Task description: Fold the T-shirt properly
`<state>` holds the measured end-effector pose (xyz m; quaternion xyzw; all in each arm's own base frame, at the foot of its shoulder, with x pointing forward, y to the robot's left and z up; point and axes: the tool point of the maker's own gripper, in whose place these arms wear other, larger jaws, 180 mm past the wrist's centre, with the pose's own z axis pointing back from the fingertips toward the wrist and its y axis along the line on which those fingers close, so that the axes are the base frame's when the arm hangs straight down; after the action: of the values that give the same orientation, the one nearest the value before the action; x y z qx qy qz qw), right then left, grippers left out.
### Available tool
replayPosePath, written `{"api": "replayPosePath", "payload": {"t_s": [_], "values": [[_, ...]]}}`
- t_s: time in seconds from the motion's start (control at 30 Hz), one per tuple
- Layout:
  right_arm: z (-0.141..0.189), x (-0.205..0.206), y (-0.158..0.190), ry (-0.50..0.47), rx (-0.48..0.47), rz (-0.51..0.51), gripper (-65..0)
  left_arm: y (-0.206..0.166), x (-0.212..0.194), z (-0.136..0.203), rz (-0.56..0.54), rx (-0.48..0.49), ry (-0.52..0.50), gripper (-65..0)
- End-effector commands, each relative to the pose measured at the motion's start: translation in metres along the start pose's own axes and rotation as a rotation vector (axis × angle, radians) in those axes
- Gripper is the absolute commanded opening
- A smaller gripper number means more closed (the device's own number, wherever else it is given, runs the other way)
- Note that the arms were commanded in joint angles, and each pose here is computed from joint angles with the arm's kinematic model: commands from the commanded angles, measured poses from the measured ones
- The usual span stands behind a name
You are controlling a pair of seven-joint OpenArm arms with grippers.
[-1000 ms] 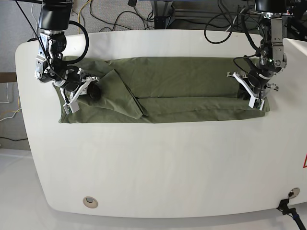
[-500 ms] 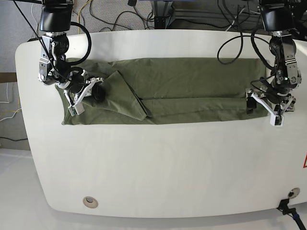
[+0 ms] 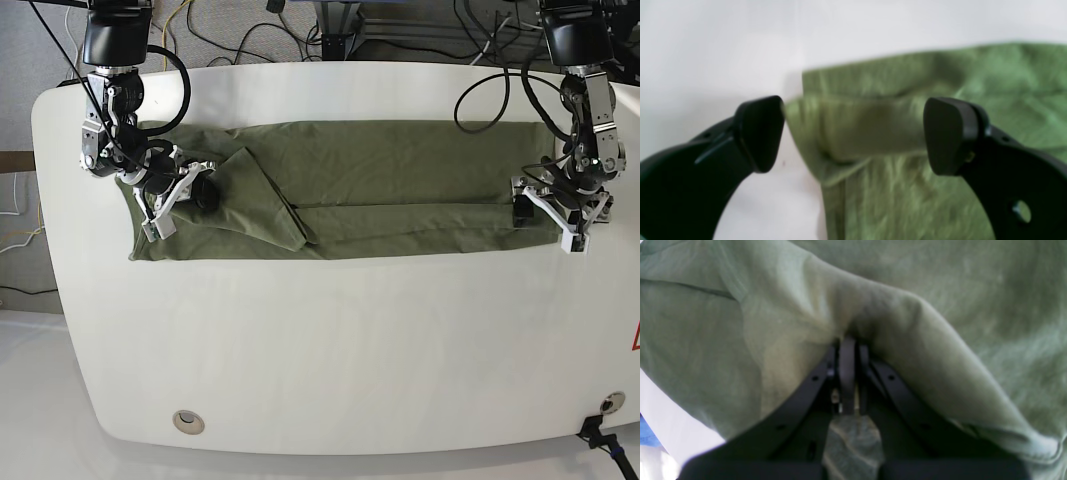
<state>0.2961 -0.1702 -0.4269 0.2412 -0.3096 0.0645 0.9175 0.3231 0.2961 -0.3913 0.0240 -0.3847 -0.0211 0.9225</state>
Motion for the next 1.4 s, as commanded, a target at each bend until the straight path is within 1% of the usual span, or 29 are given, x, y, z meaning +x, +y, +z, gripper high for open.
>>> {"api": "replayPosePath", "payload": {"t_s": [0.0,0.03,0.13,0.2,0.27,0.33,0.47,0.63,0.83,0.93,1.13,1.27,1.3,1.37], "values": [[0.003,-0.011,-0.009,0.063,-0.036,0.016,-65.0,0.007,0.023,0.004,-0.012,0.013,-0.064,-7.6],[0.003,-0.01,-0.009,0.061,-0.037,0.013,-65.0,0.007,0.022,0.004,-0.011,0.013,-0.062,-13.7],[0.003,-0.01,-0.009,0.061,-0.037,0.013,-65.0,0.007,0.022,0.004,-0.011,0.013,-0.062,-36.4],[0.004,-0.011,-0.009,0.062,-0.038,0.012,-65.0,0.008,0.022,0.004,-0.013,0.014,-0.062,-46.8],[0.004,-0.011,-0.009,0.062,-0.038,0.012,-65.0,0.008,0.022,0.004,-0.013,0.014,-0.062,-52.2],[0.004,-0.011,-0.009,0.062,-0.038,0.012,-65.0,0.008,0.022,0.004,-0.013,0.014,-0.062,-54.1],[0.004,-0.011,-0.01,0.061,-0.039,0.01,-65.0,0.006,0.02,0.008,-0.022,0.012,-0.064,-54.1],[0.004,-0.011,-0.01,0.06,-0.04,0.009,-65.0,0.009,0.026,0.032,-0.07,0.032,-0.107,-54.1],[0.004,-0.011,-0.01,0.06,-0.04,0.009,-65.0,0.028,0.016,0.058,-0.072,0.091,-0.115,-53.8],[0.004,-0.011,-0.01,0.06,-0.04,0.009,-65.0,0.036,0.005,0.063,-0.065,0.111,-0.094,-53.8],[0.004,-0.01,-0.01,0.059,-0.04,0.009,-65.0,0.035,-0.028,0.065,-0.066,0.103,-0.018,-53.6],[0.003,-0.01,-0.009,0.059,-0.039,0.009,-65.0,0.033,-0.052,0.058,-0.05,0.089,0.049,-53.6],[0.003,-0.01,-0.009,0.059,-0.039,0.009,-65.0,0.034,-0.052,0.058,-0.048,0.09,0.048,-53.6],[0.003,-0.01,-0.009,0.059,-0.039,0.009,-65.0,0.029,-0.034,0.064,-0.072,0.086,-0.001,-53.6]]}}
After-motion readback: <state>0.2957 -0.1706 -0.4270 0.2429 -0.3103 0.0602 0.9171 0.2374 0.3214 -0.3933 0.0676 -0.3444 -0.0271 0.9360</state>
